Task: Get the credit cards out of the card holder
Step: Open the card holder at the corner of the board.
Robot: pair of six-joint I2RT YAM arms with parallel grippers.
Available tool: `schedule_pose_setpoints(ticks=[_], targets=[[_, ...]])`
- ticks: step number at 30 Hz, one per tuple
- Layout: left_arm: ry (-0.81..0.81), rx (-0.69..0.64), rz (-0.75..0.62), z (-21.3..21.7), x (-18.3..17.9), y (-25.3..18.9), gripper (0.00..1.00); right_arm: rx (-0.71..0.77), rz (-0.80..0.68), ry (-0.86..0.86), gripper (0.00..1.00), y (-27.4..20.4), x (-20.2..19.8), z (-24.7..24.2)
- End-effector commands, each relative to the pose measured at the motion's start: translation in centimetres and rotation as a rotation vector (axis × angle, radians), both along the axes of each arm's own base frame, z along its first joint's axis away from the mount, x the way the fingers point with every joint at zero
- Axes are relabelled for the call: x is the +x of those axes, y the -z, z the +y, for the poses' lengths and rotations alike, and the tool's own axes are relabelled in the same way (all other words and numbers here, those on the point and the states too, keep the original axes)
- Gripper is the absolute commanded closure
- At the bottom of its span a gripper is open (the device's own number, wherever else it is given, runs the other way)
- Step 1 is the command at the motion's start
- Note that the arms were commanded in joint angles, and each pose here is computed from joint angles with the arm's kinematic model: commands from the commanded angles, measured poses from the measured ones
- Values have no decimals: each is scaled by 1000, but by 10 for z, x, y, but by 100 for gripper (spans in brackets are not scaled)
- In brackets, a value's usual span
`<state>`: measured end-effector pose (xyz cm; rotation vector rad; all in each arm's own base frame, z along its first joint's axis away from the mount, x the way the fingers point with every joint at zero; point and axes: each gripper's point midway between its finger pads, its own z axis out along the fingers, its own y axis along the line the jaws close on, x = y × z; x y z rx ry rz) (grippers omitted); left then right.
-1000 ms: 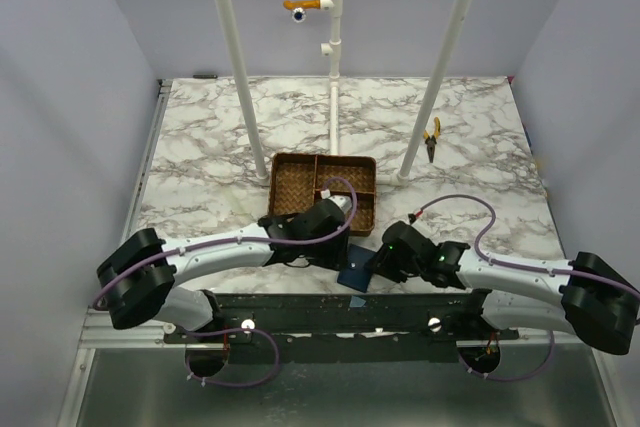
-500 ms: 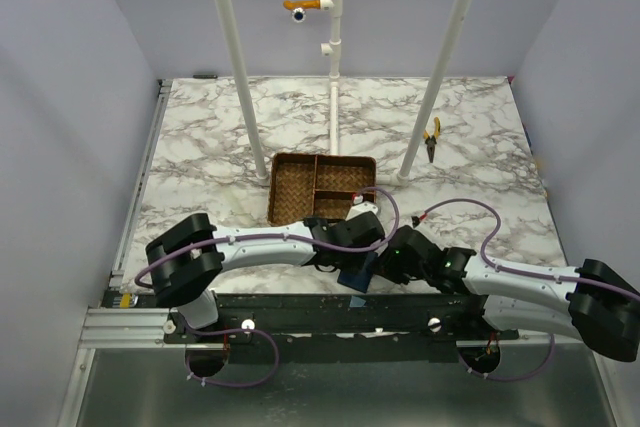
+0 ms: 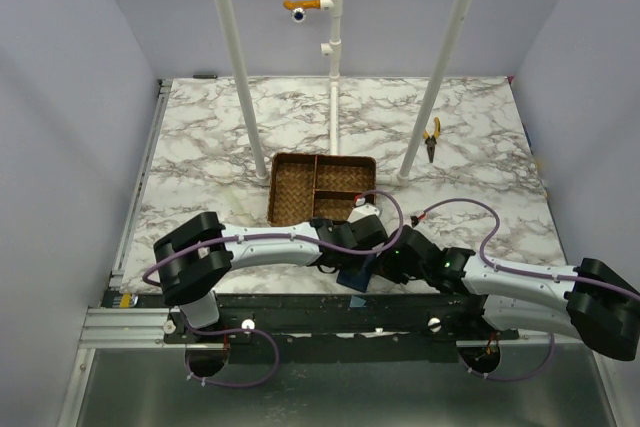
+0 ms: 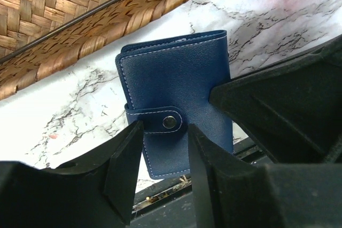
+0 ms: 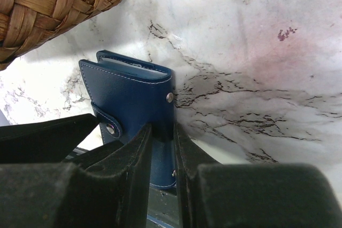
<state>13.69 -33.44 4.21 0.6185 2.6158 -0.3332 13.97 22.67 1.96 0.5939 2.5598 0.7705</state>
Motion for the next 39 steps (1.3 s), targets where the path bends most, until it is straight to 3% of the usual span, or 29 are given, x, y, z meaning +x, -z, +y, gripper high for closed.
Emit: schedule_pose_setpoints(ticks=[1,9,13,27,39], targets=[[21,4,-27,-7,2,1,58,-68,31,-27,78,20,-11,-12],[18,64,-34,-5,6,13,57,-75,32,-30,80,22,-11,-13],[10,94,-33,-1,7,19,62,-76,32,-29,81,22,-11,-13],[4,63,-48,3,6,9,100,-111,46,-39,83,27,-12,-15],[-53,-20,-56,16,6,-19,100,-157,63,-33,85,32,-12,-19]])
